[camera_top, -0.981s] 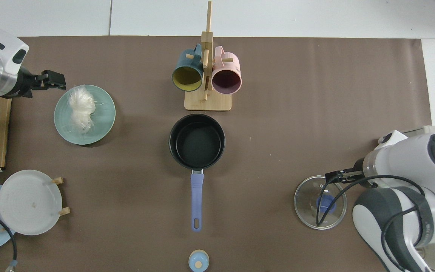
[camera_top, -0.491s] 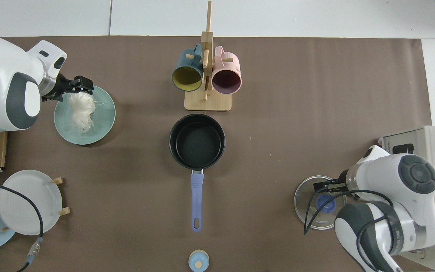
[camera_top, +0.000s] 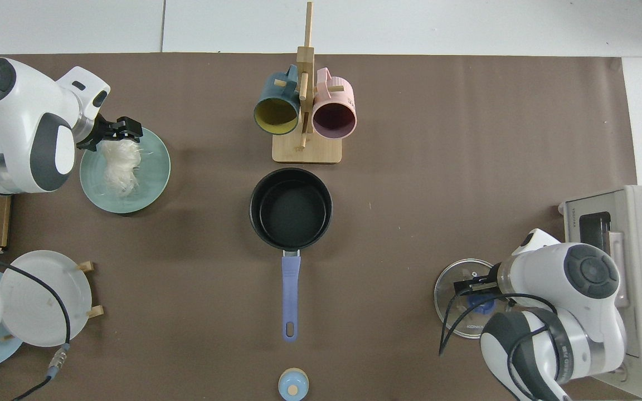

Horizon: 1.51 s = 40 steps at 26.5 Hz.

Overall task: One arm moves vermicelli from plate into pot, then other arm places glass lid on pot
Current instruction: 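Grasp the vermicelli with the left gripper and carry it over the pot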

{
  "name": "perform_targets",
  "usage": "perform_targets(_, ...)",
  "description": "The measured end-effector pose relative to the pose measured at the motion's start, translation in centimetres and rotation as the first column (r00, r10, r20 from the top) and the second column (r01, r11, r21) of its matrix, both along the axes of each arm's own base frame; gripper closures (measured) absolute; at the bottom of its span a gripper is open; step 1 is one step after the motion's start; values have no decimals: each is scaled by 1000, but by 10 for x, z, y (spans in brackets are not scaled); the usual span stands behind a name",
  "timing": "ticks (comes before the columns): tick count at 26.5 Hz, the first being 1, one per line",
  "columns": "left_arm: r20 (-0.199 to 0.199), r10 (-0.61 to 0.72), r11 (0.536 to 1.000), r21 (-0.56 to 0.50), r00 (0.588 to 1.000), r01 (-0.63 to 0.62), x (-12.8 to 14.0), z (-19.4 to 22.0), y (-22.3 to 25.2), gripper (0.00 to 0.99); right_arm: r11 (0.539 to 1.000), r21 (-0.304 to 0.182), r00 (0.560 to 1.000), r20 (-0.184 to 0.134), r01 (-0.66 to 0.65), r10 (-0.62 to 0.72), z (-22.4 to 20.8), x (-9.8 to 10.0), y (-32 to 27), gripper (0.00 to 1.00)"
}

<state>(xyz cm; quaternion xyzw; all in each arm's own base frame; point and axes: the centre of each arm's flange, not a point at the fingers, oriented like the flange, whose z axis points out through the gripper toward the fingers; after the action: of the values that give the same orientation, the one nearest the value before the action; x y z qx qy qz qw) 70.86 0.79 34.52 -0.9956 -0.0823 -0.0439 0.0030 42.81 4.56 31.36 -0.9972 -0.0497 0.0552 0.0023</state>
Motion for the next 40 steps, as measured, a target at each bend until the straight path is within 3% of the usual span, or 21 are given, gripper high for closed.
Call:
perform_targets(17,-17,2,1000,7,1000,-2,-8,-34,-3,13,1000,-5,999,-45,-12,12,-17,-16,4,4)
perform_targets(20,-29,5,1000,10,1000,-5,-8,-34,-3,101,1000,-6,999,-47,-17,17,-18,-17,7,26)
perform_targets(21,-36,7,1000,11,999,-7,-9,-33,-3,163,1000,-6,999,-46,-19,18,-18,-17,7,70)
perform_targets(22,-44,9,1000,12,999,-9,-9,-32,-3,286,1000,-6,999,-43,-20,20,-17,-17,8,119)
perform_targets(23,-53,10,1000,13,999,-10,-9,-31,-3,344,1000,-5,999,-40,-22,21,-15,-16,8,220)
perform_targets(25,-68,11,1000,14,998,-11,-10,-26,-2,423,1000,-4,999,-34,-29,29,-12,-17,12,300)
perform_targets(26,-77,12,1000,15,997,-11,-10,-23,-2,489,999,-4,999,-35,-32,32,-12,-17,13,396)
perform_targets(28,-91,12,1000,16,996,-11,-11,-18,-3,507,999,-5,999,-37,-35,34,-13,-18,17,467)
perform_targets(29,-99,11,1000,16,995,-10,-11,-14,-4,507,999,-7,999,-39,-33,33,-14,-19,19,555)
perform_targets(33,-113,6,1000,14,994,-4,-11,14,-11,507,1000,-12,999,-48,-24,23,-11,-18,24,564)
perform_targets(37,-80,1,1000,-18,997,-3,-18,70,-30,507,1000,-18,997,-80,-22,20,9,-7,25,564)
perform_targets(40,-72,0,998,-69,997,-5,-34,118,-52,511,1000,-20,996,-84,-21,19,34,7,27,564)
